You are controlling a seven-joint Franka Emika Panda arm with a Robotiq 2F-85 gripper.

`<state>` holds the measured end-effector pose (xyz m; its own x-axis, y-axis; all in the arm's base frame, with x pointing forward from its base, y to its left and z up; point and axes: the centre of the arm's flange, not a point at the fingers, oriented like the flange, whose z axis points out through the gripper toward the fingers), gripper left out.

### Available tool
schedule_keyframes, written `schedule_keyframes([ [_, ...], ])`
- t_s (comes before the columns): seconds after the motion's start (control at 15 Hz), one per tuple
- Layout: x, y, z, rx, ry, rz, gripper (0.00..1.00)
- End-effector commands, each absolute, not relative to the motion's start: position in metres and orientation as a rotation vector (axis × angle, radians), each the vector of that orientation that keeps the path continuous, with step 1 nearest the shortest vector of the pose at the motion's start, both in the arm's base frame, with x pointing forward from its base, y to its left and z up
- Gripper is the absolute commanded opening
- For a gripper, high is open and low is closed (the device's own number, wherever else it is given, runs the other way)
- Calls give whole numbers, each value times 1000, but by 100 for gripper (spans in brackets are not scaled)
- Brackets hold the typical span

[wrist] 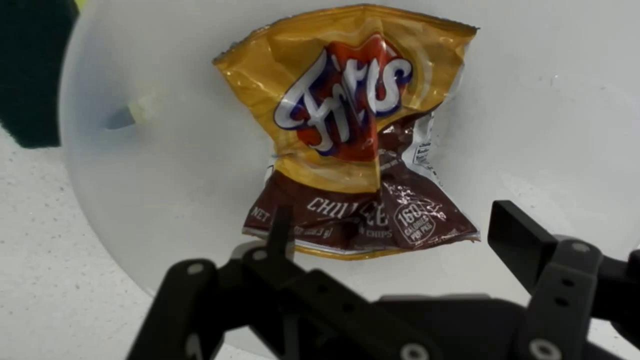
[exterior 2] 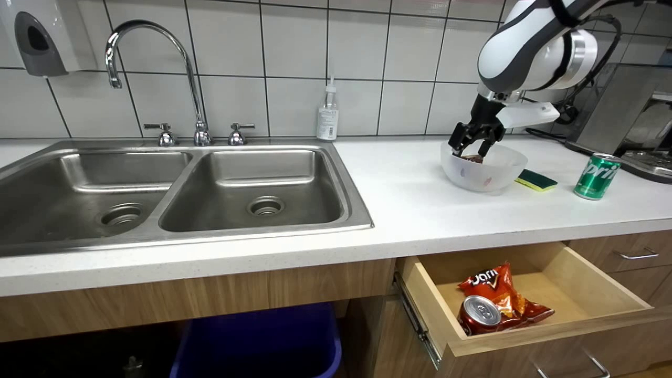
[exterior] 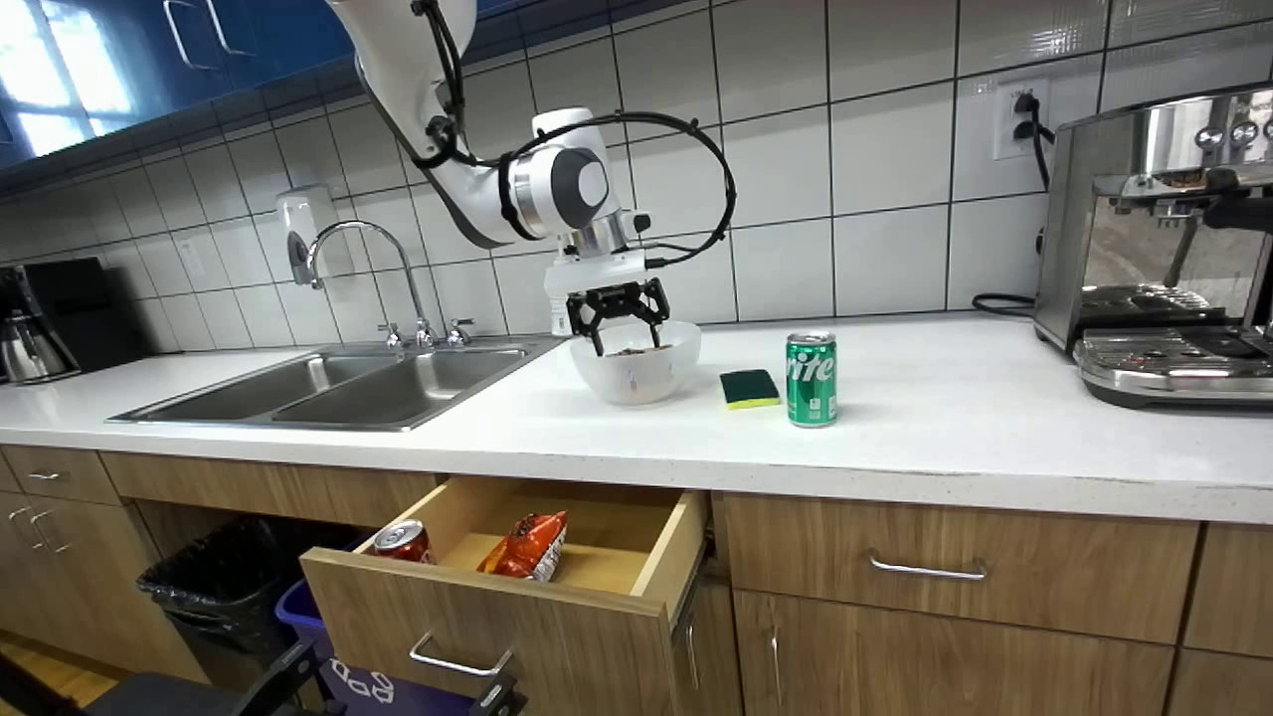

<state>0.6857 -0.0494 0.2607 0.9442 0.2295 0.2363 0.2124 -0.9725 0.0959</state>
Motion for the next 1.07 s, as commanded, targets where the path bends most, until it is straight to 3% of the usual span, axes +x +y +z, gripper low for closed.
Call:
schedule_keyframes([
  [0.0, 696, -60, 266, 3051, 368, 347, 100],
  [0.4, 698, -61, 262, 3055, 360, 317, 100],
  [0.47, 698, -61, 261, 3056, 359, 311, 83],
  [0.53, 699, -61, 260, 3057, 363, 309, 72],
  [1.0, 698, -65, 259, 3067, 370, 310, 18],
])
